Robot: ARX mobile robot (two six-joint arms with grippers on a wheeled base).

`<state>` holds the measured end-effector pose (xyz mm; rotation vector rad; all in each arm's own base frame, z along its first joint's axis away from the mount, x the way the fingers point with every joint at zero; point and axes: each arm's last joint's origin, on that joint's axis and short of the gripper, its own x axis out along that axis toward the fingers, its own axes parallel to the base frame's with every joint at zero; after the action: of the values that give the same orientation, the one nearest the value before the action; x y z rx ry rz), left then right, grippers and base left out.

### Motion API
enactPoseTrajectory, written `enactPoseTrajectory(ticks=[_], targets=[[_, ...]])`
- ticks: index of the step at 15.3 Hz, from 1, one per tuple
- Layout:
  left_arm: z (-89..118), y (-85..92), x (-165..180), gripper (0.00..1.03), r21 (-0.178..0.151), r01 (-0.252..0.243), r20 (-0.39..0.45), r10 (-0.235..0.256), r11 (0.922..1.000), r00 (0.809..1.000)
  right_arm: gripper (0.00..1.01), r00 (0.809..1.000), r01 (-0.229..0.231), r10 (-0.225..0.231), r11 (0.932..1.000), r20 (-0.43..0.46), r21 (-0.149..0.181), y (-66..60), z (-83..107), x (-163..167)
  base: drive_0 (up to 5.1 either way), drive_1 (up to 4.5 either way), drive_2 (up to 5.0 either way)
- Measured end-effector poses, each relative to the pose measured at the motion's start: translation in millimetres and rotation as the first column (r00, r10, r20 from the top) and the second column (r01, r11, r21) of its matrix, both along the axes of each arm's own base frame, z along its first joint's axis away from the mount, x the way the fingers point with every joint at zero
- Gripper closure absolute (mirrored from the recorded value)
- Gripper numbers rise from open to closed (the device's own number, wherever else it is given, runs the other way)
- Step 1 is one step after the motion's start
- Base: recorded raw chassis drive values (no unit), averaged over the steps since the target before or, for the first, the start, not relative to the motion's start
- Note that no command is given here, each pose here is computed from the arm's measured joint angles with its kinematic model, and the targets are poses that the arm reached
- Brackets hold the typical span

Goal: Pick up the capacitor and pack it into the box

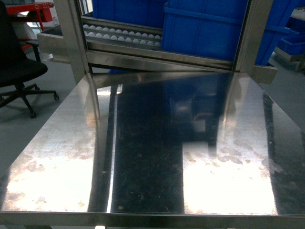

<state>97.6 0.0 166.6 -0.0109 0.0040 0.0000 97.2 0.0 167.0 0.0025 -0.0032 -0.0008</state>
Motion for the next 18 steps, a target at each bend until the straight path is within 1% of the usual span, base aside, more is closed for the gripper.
enactPoseTrajectory(ticks=[18], targets=[[0.2, 0.0, 0.0, 0.59, 0.000, 0.000, 0.002, 0.000, 1.0000, 1.000, 0.03, 1.000, 0.000, 0.000, 1.0000, 0.002, 0.000, 0.0, 0.1, 0.0, 0.0, 0.00, 0.0]])
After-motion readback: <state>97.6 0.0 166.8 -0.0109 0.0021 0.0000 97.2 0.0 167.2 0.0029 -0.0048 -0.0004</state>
